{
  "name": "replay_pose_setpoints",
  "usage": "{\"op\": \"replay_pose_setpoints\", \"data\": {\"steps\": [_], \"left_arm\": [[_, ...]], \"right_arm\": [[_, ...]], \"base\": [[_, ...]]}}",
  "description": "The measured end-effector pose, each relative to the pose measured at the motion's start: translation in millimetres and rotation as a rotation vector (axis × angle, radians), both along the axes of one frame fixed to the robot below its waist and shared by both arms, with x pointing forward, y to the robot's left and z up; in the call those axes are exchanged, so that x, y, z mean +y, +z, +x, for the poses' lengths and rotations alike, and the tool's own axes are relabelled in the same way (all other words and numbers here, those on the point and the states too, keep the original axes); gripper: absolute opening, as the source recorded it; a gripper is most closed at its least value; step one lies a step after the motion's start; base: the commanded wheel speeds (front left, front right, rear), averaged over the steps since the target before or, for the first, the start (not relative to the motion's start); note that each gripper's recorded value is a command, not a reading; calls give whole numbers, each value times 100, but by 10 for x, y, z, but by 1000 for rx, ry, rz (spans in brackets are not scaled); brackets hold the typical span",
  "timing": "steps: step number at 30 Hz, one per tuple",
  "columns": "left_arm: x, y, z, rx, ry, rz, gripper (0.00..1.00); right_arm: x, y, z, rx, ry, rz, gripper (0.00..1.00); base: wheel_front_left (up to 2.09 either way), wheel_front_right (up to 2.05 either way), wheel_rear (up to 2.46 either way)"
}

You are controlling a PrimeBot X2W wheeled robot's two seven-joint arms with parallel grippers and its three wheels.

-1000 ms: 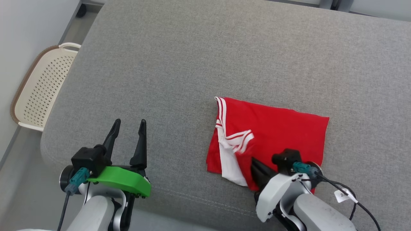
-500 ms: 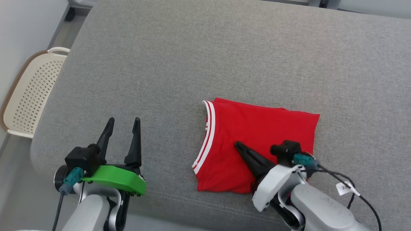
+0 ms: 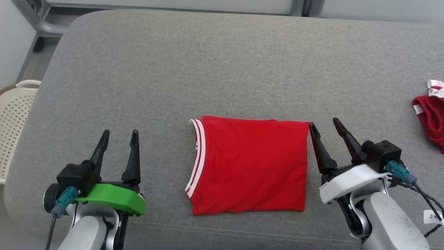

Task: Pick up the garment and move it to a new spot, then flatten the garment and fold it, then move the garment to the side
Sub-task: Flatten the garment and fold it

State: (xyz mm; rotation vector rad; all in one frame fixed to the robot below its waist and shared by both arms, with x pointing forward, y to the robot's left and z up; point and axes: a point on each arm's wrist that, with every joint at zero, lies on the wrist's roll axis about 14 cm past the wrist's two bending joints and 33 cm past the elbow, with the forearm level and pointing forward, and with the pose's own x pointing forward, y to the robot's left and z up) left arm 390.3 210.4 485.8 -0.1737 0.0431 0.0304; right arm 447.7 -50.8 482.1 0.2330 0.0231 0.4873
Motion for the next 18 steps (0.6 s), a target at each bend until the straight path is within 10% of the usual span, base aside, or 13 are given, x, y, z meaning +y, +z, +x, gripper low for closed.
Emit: {"op": "replay_pose_setpoints", "data": {"steps": [18], "left_arm": [[-207, 332, -275, -74, -33, -22, 100]], "right_arm": [[-963, 316, -631, -58, -268, -104, 100]], "base": [[0, 0, 0]]}}
